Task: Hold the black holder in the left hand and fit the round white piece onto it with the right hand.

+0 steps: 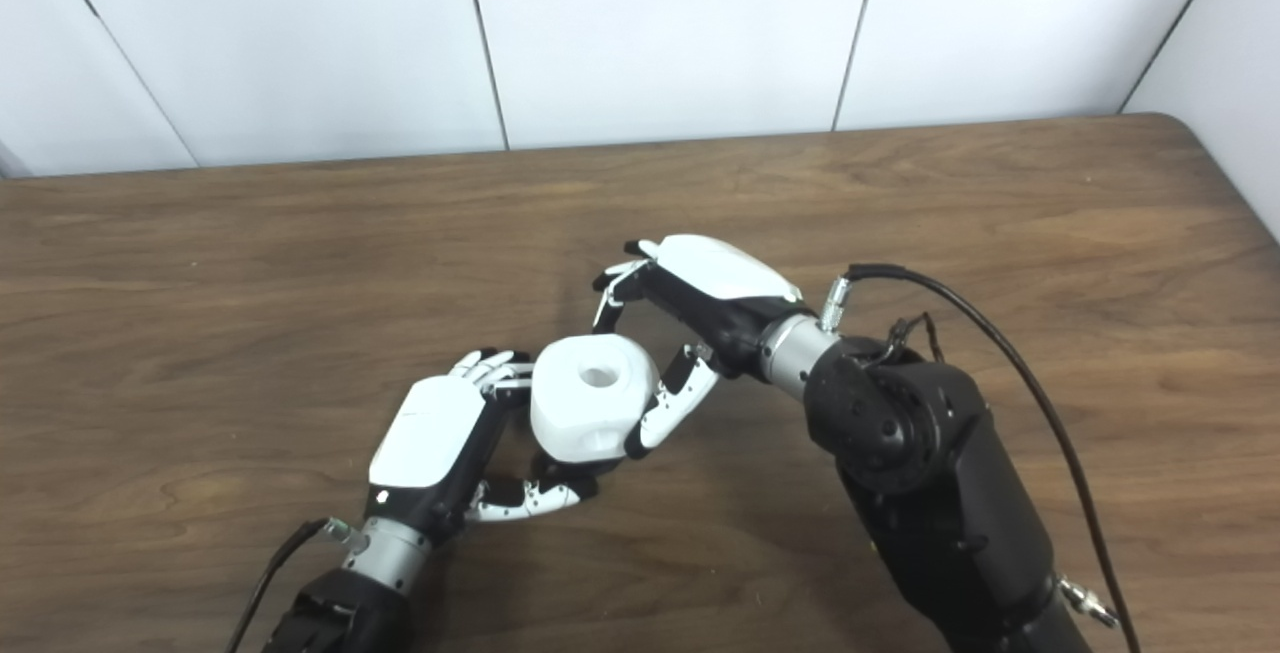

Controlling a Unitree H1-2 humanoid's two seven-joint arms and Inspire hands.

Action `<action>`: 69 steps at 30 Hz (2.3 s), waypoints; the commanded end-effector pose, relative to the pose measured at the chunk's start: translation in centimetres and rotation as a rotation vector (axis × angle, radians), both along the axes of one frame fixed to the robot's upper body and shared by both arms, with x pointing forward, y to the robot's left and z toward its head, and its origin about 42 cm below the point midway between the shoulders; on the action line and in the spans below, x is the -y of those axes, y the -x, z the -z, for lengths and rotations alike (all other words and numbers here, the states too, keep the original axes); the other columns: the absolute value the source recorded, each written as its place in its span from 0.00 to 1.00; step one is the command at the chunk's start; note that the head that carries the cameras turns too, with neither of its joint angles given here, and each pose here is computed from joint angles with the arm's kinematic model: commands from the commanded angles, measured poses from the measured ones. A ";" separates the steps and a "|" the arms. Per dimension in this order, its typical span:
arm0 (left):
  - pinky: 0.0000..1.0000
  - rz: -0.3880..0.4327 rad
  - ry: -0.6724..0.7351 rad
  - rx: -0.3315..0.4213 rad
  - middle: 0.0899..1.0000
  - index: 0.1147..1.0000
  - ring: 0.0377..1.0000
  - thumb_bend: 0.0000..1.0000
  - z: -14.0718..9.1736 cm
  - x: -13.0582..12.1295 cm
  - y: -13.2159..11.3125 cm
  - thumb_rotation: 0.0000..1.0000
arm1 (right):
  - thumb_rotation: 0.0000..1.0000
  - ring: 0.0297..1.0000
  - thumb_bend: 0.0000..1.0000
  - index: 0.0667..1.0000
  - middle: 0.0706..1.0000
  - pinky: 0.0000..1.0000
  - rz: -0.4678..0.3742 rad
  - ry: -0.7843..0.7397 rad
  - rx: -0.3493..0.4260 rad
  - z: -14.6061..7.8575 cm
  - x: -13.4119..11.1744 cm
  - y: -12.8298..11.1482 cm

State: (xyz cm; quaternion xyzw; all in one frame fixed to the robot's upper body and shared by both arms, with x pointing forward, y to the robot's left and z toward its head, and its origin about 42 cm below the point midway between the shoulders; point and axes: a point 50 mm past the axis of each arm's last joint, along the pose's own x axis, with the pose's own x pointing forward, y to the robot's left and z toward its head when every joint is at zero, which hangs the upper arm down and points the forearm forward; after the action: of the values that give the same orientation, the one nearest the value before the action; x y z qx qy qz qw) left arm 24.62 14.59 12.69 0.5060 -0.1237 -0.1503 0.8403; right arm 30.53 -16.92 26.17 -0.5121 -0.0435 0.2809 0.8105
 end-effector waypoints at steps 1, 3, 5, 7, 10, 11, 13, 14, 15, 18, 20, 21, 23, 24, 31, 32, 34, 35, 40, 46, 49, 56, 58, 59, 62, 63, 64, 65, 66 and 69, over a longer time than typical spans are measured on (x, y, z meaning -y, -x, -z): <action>0.93 0.015 -0.023 0.001 0.75 0.42 0.87 0.52 0.1 0.5 -0.2 0.04 | 0.14 1.00 0.53 0.44 0.86 1.00 -0.007 -0.022 0.075 -1.3 -0.3 -0.2; 0.93 0.014 -0.024 0.001 0.76 0.42 0.87 0.52 0.1 0.5 -0.2 0.04 | 0.14 1.00 0.53 0.44 0.86 1.00 -0.007 -0.020 0.079 -1.3 -0.3 -0.3; 0.92 0.014 -0.023 0.002 0.75 0.42 0.87 0.52 0.1 0.5 -0.2 0.04 | 0.14 1.00 0.53 0.44 0.86 1.00 -0.009 -0.017 0.083 -1.3 -0.4 -0.3; 0.92 0.014 -0.021 -0.002 0.75 0.42 0.87 0.52 0.1 0.5 -0.2 0.04 | 0.14 1.00 0.53 0.44 0.86 1.00 -0.011 -0.015 0.086 -1.3 -0.4 -0.3; 0.92 0.013 -0.020 -0.001 0.76 0.42 0.87 0.52 0.0 0.5 -0.2 0.04 | 0.14 1.00 0.53 0.44 0.86 1.00 -0.012 -0.012 0.085 -1.3 -0.4 -0.3; 0.92 0.013 -0.019 0.002 0.75 0.42 0.87 0.52 0.0 0.5 -0.2 0.04 | 0.14 1.00 0.53 0.44 0.86 1.00 -0.012 -0.012 0.085 -1.2 -0.4 -0.3; 0.92 0.014 -0.017 0.003 0.75 0.42 0.86 0.52 0.1 0.5 -0.3 0.04 | 0.14 1.00 0.53 0.44 0.86 1.00 -0.011 -0.010 0.085 -1.1 -0.4 -0.3; 0.92 0.013 -0.016 0.004 0.75 0.42 0.86 0.52 0.1 0.5 -0.3 0.04 | 0.14 0.99 0.53 0.45 0.86 1.00 -0.012 -0.007 0.088 -1.0 -0.4 -0.3; 0.92 0.013 -0.014 0.004 0.75 0.42 0.86 0.52 0.1 0.5 -0.3 0.04 | 0.14 0.99 0.53 0.45 0.85 1.00 -0.013 -0.005 0.089 -1.0 -0.4 -0.3; 0.92 0.013 -0.017 0.004 0.75 0.42 0.86 0.52 0.2 0.5 -0.3 0.04 | 0.14 0.98 0.53 0.45 0.85 1.00 -0.021 0.005 0.100 -1.0 -0.3 -0.3; 0.92 0.014 -0.018 0.005 0.75 0.42 0.86 0.52 0.2 0.6 -0.4 0.04 | 0.15 0.98 0.53 0.45 0.85 1.00 -0.025 0.018 0.111 -1.1 -0.2 -0.4; 0.92 0.014 -0.017 0.006 0.75 0.42 0.86 0.52 0.2 0.6 -0.4 0.04 | 0.15 0.98 0.53 0.45 0.85 1.00 -0.027 0.022 0.114 -1.1 -0.2 -0.4; 0.93 0.015 -0.021 0.004 0.75 0.42 0.86 0.52 0.2 0.6 -0.4 0.04 | 0.15 0.98 0.52 0.45 0.85 1.00 -0.031 0.033 0.118 -1.1 -0.1 -0.5; 0.93 0.015 -0.022 0.003 0.75 0.42 0.86 0.52 0.2 0.6 -0.4 0.04 | 0.15 0.98 0.52 0.45 0.85 1.00 -0.032 0.035 0.119 -1.1 -0.1 -0.5; 0.92 0.014 -0.016 0.007 0.75 0.42 0.86 0.52 0.2 0.6 -0.4 0.04 | 0.26 0.99 0.93 0.56 0.86 1.00 -0.032 0.041 0.109 -1.0 -0.1 -0.6; 0.92 0.012 -0.016 0.004 0.75 0.42 0.86 0.52 0.2 0.6 -0.4 0.04 | 0.28 0.99 0.97 0.58 0.85 1.00 -0.031 0.042 0.109 -1.0 -0.1 -0.6; 0.92 0.011 -0.015 0.002 0.75 0.42 0.86 0.52 0.2 0.7 -0.4 0.04 | 0.29 0.98 0.99 0.59 0.86 1.00 -0.029 0.042 0.108 -1.0 0.0 -0.6; 0.92 0.011 -0.015 0.000 0.75 0.42 0.86 0.52 0.2 0.7 -0.4 0.04 | 0.29 0.98 1.00 0.60 0.86 1.00 -0.029 0.040 0.109 -1.0 0.0 -0.6; 0.93 0.012 -0.019 -0.001 0.75 0.42 0.86 0.52 0.2 0.7 -0.4 0.04 | 0.33 1.00 1.00 0.67 0.89 1.00 -0.025 0.047 0.118 -1.0 0.0 -0.6; 0.92 0.011 -0.019 0.004 0.74 0.42 0.85 0.52 0.3 0.8 -0.5 0.04 | 0.36 1.00 1.00 0.74 0.94 1.00 -0.023 0.076 0.112 -1.0 0.1 -0.8; 0.92 0.013 -0.018 0.007 0.74 0.42 0.85 0.52 0.4 0.8 -0.6 0.04 | 0.37 1.00 1.00 0.77 0.96 1.00 -0.024 0.080 0.108 -0.9 0.2 -0.8; 0.91 0.015 -0.024 0.009 0.74 0.42 0.85 0.52 0.5 0.7 -0.7 0.04 | 0.40 1.00 1.00 0.85 1.00 1.00 -0.022 0.100 0.081 -1.2 0.3 -0.9; 0.91 0.015 -0.023 0.012 0.74 0.42 0.85 0.52 0.5 0.7 -0.8 0.04 | 0.41 1.00 1.00 0.86 1.00 1.00 -0.027 0.115 0.076 -1.5 0.5 -0.9; 0.91 0.014 -0.023 0.010 0.74 0.42 0.85 0.52 0.6 0.6 -0.9 0.04 | 0.41 1.00 1.00 0.86 1.00 1.00 -0.030 0.127 0.073 -1.7 0.6 -0.9; 0.91 0.011 -0.023 0.008 0.74 0.42 0.85 0.52 0.6 0.6 -1.0 0.04 | 0.42 1.00 1.00 0.86 1.00 1.00 -0.041 0.165 0.048 -2.3 1.4 -0.9; 0.91 0.012 -0.023 0.009 0.74 0.42 0.85 0.52 0.6 0.6 -1.0 0.04 | 0.42 1.00 1.00 0.86 1.00 1.00 -0.042 0.172 0.036 -2.4 1.7 -0.9; 0.91 0.013 -0.024 0.010 0.74 0.42 0.85 0.52 0.7 0.6 -1.0 0.04 | 0.41 1.00 1.00 0.86 1.00 1.00 -0.041 0.175 0.026 -2.6 2.0 -0.9; 0.91 0.014 -0.026 0.009 0.74 0.42 0.85 0.52 0.7 0.6 -1.0 0.04 | 0.42 1.00 1.00 0.85 1.00 1.00 -0.038 0.180 0.018 -2.7 2.3 -1.0; 0.92 0.015 -0.028 0.008 0.74 0.42 0.85 0.52 0.7 0.6 -1.0 0.04 | 0.42 1.00 1.00 0.85 1.00 1.00 -0.035 0.184 0.013 -2.9 2.6 -1.0; 0.92 0.013 -0.028 0.004 0.74 0.42 0.85 0.52 0.7 0.6 -1.1 0.04 | 0.42 1.00 1.00 0.85 1.00 1.00 -0.027 0.186 0.007 -3.2 3.1 -1.0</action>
State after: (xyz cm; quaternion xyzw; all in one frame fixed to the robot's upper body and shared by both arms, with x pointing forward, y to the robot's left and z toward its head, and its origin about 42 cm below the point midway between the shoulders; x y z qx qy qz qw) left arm 25.41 14.18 12.27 0.5071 -0.1302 -0.1474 0.8392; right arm 31.45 -20.05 27.13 -0.5794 0.0062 0.3092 0.7541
